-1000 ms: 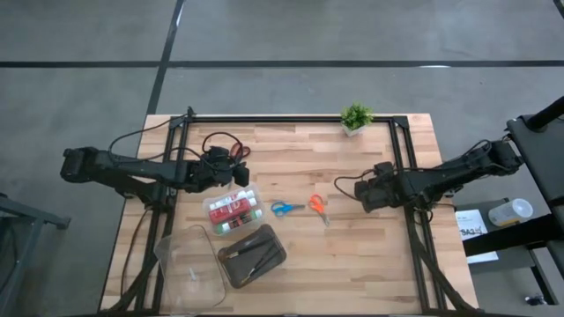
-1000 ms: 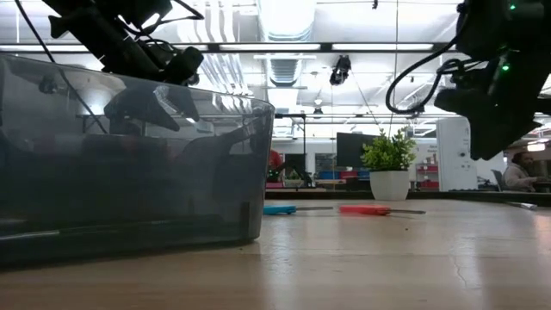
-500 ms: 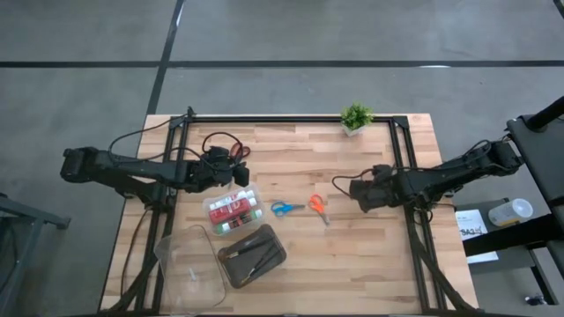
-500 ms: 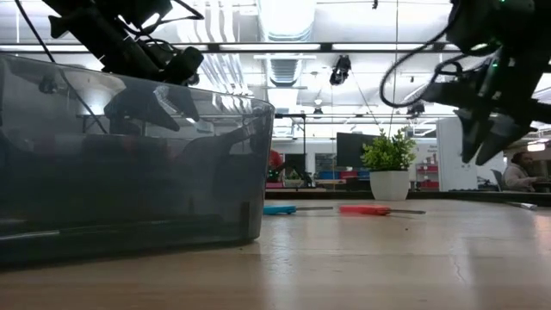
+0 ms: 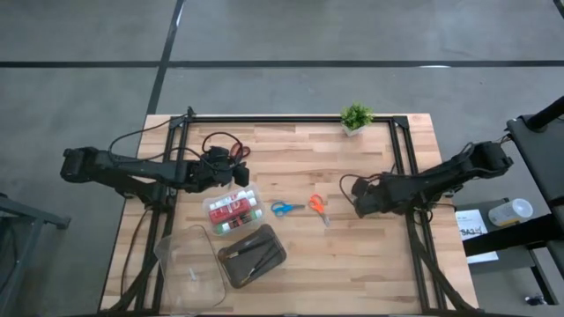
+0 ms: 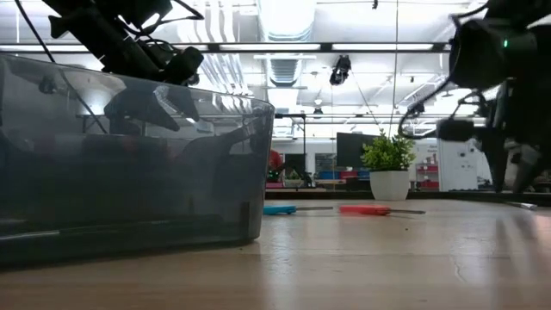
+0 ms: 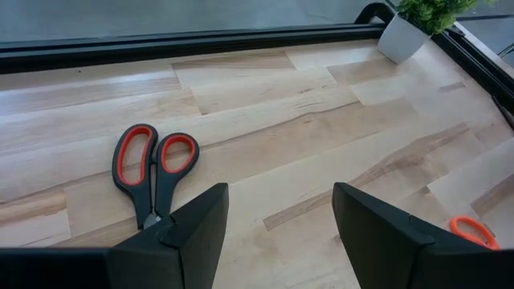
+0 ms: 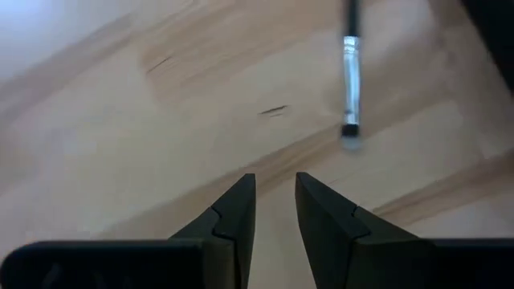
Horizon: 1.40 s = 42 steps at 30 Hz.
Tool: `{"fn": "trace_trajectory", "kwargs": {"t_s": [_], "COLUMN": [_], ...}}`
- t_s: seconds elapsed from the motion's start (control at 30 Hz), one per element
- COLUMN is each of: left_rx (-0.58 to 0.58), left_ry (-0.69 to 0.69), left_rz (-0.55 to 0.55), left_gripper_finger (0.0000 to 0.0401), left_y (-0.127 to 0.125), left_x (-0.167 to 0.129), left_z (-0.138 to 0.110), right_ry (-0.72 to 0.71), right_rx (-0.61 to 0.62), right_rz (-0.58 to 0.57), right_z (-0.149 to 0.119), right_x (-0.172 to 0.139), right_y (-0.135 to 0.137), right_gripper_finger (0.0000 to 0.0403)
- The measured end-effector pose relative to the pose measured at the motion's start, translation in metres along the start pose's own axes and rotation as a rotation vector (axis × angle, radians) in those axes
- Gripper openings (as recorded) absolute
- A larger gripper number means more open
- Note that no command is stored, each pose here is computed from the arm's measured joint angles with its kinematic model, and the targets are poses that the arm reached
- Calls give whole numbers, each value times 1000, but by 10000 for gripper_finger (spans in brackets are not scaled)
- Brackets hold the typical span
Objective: Pick & Place Paint Supplies
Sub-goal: Put the silver paint brush into the black transparent bin
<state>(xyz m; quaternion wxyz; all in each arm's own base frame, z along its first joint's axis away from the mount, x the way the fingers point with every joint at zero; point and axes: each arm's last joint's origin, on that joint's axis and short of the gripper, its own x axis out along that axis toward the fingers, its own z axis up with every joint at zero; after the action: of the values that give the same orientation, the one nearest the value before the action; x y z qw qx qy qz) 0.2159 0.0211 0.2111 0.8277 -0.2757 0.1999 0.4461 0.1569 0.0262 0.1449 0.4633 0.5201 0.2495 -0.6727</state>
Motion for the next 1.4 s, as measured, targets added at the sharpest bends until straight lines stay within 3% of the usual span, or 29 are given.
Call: {"fn": "trace_trajectory", "kwargs": {"t_s": [0.07,0.73,0.93,1.4], "left_rx": [0,0,0,0], "left_ry": [0,0,0,0], "left_rz": [0,0,0,0], "left_gripper_finger": [232,232,232,232], "left_y": [0,0,0,0], "left_x": [0,0,0,0], "left_z": [0,0,0,0], "right_ry": [-30,-263,-348,-392], "right_rx": [42,-45,-89,-107], "right_rz": [-31,-241,-201,-200], "right_z": [0,-7,-10,-12], "right_x": [4,32,38,48], "right_y": [-2,-9,-6,-8], "right_gripper_finger": [89,89,89,89]}}
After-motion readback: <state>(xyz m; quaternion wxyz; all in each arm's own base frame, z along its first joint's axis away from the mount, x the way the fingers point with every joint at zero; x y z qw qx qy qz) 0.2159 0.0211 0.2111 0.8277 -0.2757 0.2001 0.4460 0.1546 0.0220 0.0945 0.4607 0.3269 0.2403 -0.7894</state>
